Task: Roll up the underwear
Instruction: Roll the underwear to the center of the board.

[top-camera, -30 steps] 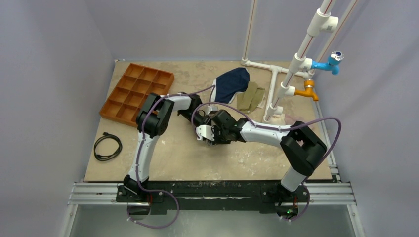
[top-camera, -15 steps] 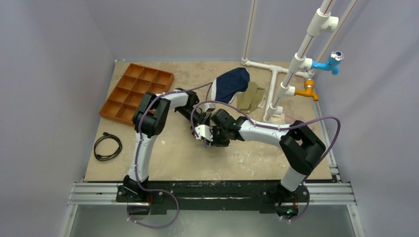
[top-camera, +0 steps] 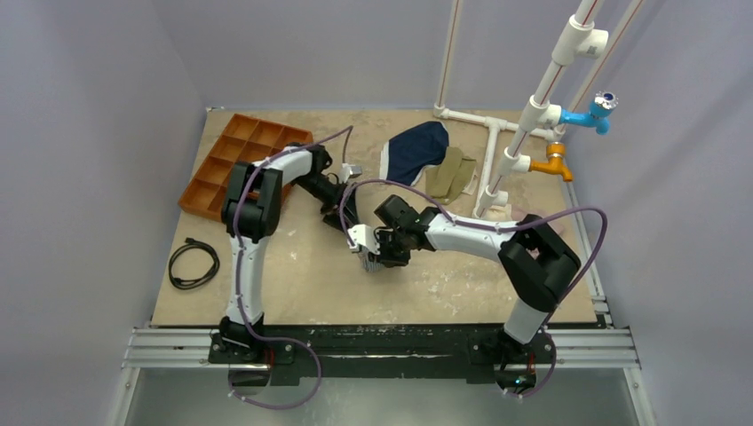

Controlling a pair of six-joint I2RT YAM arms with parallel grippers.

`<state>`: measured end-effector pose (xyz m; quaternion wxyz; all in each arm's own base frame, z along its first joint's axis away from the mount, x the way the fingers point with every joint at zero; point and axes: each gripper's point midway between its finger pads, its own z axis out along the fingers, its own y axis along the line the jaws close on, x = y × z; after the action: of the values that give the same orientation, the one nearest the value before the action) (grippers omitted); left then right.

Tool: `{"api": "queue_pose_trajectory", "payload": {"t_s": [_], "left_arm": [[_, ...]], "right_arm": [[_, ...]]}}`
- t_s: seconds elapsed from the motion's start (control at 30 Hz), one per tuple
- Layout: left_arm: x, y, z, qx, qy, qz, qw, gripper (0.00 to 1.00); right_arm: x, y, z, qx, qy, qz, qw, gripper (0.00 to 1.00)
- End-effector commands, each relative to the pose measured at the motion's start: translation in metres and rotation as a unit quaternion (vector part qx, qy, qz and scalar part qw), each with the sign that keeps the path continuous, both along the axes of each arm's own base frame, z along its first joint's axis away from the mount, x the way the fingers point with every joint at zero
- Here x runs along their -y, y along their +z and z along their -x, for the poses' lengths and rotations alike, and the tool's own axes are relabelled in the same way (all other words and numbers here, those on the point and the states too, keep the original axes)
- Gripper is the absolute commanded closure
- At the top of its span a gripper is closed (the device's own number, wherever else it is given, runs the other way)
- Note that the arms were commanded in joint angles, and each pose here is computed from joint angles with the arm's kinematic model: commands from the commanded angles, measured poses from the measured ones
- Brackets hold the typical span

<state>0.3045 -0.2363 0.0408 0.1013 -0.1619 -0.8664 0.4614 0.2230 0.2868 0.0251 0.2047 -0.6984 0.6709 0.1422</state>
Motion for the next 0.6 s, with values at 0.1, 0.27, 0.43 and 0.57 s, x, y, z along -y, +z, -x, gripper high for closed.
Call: {"api": "queue_pose_trajectory", "payload": {"t_s": [0.1,0.27,0.43,0.57], "left_arm": [[-0.053,0.057,-0.027,0.128,0.037,-0.024,0.991,0.43],[-0.091,0.078,-0.018,0.175,0.071,-0.051,0.981,0.43],[-0.123,0.09,-0.004,0.211,0.117,-0.083,0.967,0.43],[-0.147,0.099,0.01,0.264,0.133,-0.115,0.948,0.43]], "right_arm": [[0.031,-0.041,0.071,-0.182,0.016,0.101,0.978,1.0],[0.022,-0.042,0.079,-0.241,0.024,0.112,0.964,1.0],[0.017,-0.051,0.079,-0.282,0.024,0.133,0.95,1.0],[0.008,-0.056,0.066,-0.323,0.016,0.143,0.936,1.0]]}}
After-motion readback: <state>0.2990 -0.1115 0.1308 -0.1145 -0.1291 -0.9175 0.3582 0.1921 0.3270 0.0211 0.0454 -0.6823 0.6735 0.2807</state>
